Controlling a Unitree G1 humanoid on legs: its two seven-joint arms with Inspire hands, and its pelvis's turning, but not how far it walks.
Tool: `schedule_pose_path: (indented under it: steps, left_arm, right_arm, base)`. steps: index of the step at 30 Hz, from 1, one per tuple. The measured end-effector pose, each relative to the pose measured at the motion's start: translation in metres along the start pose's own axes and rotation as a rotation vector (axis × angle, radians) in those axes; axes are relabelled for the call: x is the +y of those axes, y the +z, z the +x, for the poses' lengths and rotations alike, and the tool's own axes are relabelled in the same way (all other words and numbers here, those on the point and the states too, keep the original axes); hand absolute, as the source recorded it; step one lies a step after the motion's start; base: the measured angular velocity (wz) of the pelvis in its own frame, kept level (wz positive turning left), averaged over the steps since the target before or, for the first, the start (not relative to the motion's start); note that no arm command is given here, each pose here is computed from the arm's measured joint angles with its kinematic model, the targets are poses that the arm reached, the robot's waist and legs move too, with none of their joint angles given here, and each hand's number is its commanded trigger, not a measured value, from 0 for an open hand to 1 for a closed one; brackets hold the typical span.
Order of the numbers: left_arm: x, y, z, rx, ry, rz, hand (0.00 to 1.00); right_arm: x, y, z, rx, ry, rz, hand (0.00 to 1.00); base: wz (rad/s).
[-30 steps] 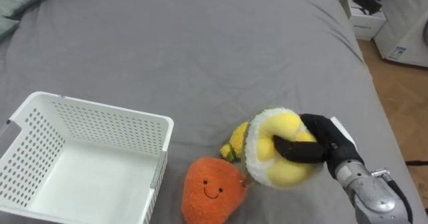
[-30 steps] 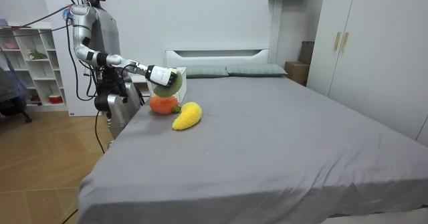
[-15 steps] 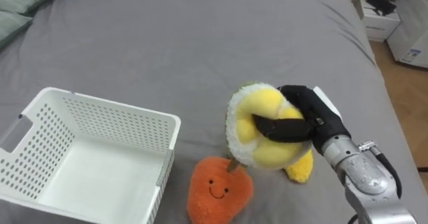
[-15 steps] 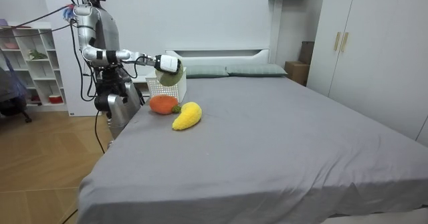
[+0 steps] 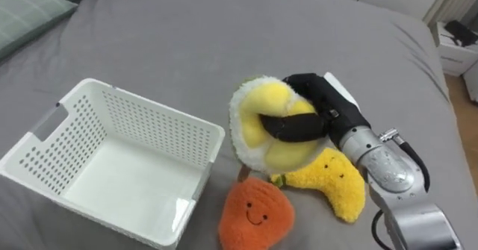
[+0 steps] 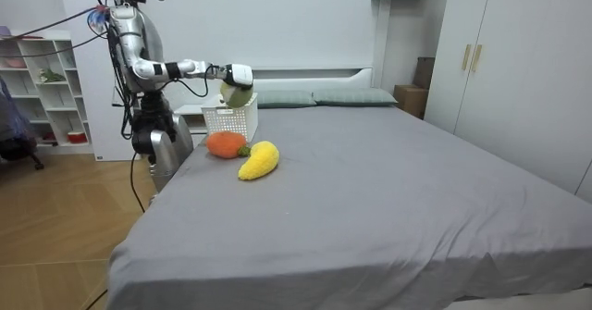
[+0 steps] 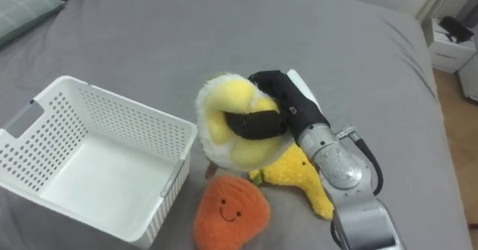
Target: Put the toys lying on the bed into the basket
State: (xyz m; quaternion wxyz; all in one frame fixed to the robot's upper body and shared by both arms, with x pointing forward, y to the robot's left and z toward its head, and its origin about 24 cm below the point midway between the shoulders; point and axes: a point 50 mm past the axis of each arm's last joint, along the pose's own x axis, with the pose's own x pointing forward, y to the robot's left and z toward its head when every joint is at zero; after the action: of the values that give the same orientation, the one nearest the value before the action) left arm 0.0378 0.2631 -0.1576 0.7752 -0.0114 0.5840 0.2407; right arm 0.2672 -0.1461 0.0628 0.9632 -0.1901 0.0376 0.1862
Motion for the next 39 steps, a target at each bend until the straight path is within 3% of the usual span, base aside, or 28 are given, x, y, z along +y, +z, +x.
schedule_pose_path:
  steps: [7, 28, 30, 32, 33, 34, 35, 36, 39]
  left_arm:
    - [-0.001, 0.003, 0.001, 0.006, 0.007, 0.011, 0.0]
    - [-0.009, 0.017, 0.002, -0.019, 0.0, 0.097, 0.0]
    - [-0.009, 0.018, 0.002, -0.024, 0.003, 0.125, 0.0]
    - [-0.009, 0.02, 0.002, -0.03, 0.006, 0.146, 0.0]
    - [-0.009, 0.019, 0.002, -0.028, 0.006, 0.15, 0.0]
    - [-0.008, 0.018, 0.002, -0.024, 0.009, 0.161, 0.0]
    - [-0.008, 0.018, 0.002, -0.023, 0.01, 0.165, 0.0]
    - [-0.007, 0.018, 0.002, -0.019, 0.014, 0.165, 0.0]
    - [-0.007, 0.018, 0.002, -0.012, 0.018, 0.166, 0.0]
  right_arm:
    - [0.031, 0.01, 0.01, -0.02, 0.154, -0.071, 1.0]
    - [0.051, 0.029, 0.03, -0.041, 0.221, -0.132, 1.0]
    - [0.05, 0.029, 0.03, -0.038, 0.218, -0.139, 0.86]
    - [0.05, 0.029, 0.031, -0.039, 0.216, -0.14, 0.85]
    - [0.049, 0.031, 0.033, -0.041, 0.217, -0.142, 0.76]
    - [0.048, 0.032, 0.036, -0.04, 0.217, -0.149, 0.58]
    - [0.048, 0.032, 0.039, -0.037, 0.215, -0.155, 0.14]
    - [0.046, 0.033, 0.043, -0.033, 0.207, -0.168, 0.0]
    - [0.043, 0.032, 0.048, -0.02, 0.177, -0.182, 0.0]
  base:
    - [0.13]
    - [0.12]
    - [0.07]
    - [0.0]
    - [0.07]
    - [0.08]
    - [0.08]
    - [0.07]
    - [0.07]
